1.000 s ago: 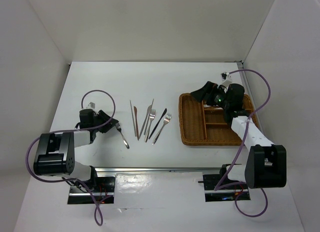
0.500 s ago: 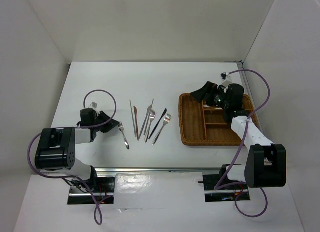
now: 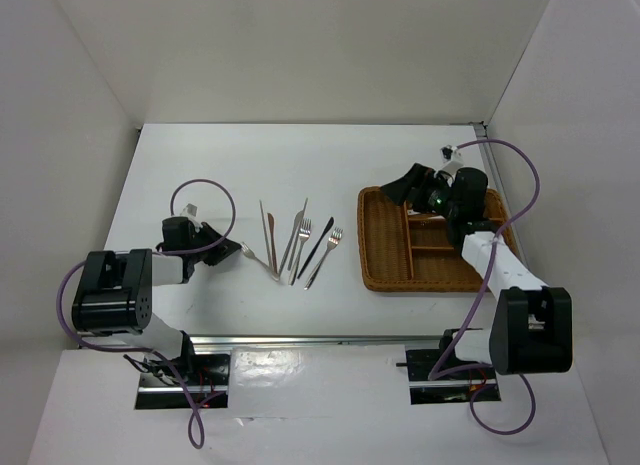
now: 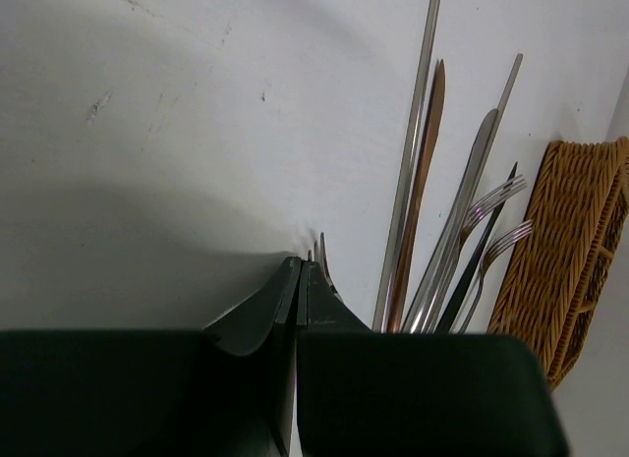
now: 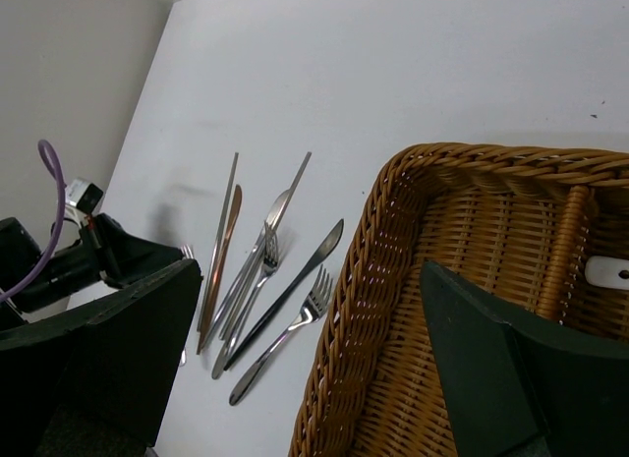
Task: Sort the eating utensils into containers
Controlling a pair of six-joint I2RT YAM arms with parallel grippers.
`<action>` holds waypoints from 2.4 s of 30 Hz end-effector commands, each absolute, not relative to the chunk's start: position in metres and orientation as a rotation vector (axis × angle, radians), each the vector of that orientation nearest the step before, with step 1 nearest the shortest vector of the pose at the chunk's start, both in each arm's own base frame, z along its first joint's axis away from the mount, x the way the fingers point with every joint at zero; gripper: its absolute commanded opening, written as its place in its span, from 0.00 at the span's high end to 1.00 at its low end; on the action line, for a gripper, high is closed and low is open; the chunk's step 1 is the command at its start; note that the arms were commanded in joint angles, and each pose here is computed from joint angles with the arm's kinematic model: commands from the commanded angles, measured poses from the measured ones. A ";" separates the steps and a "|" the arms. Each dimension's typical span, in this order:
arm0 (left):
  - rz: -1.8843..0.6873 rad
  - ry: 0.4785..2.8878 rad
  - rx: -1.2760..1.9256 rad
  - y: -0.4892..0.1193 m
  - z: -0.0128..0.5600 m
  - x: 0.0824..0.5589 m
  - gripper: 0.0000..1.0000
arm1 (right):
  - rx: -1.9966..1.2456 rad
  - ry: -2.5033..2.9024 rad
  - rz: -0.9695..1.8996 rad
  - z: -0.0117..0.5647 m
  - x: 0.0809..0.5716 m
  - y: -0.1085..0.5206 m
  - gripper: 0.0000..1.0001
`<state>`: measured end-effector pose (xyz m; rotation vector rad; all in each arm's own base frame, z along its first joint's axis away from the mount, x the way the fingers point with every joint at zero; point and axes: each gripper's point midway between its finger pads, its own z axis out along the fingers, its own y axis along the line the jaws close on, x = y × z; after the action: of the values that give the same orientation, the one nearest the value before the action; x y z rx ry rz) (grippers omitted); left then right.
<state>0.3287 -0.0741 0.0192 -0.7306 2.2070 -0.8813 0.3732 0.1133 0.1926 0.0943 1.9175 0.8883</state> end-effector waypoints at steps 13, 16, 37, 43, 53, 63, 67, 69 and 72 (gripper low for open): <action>-0.861 2.017 -0.359 -0.082 0.117 0.340 0.94 | -0.413 1.774 1.088 0.238 0.337 0.221 0.00; -0.865 2.009 -0.335 -0.088 0.125 0.342 0.94 | -0.482 1.768 1.102 0.237 0.333 0.246 0.00; -1.069 1.907 -0.025 -0.176 0.195 0.335 0.94 | -0.895 1.826 1.275 0.174 0.290 0.375 0.00; -1.106 1.884 0.024 -0.194 0.207 0.335 0.94 | -0.905 1.860 1.277 0.162 0.285 0.380 0.09; -1.090 1.906 0.054 -0.207 0.211 0.341 0.92 | -0.829 1.948 1.214 0.153 0.294 0.375 0.77; -0.832 1.919 -0.069 -0.172 0.218 0.346 0.30 | -0.207 2.041 0.792 0.197 0.358 0.301 1.00; -0.751 1.907 -0.118 -0.158 0.221 0.348 0.14 | 0.215 2.049 0.601 0.207 0.385 0.224 1.00; -0.741 1.915 -0.126 -0.156 0.216 0.348 0.13 | 0.455 2.049 0.435 0.193 0.393 0.161 1.00; -0.745 1.940 -0.125 -0.158 0.207 0.347 0.13 | 0.847 2.033 0.305 0.167 0.388 0.088 1.00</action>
<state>0.3421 -0.1606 0.2001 -0.1385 1.9619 -0.7815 0.3970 0.1677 0.1959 0.4101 2.0513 0.5426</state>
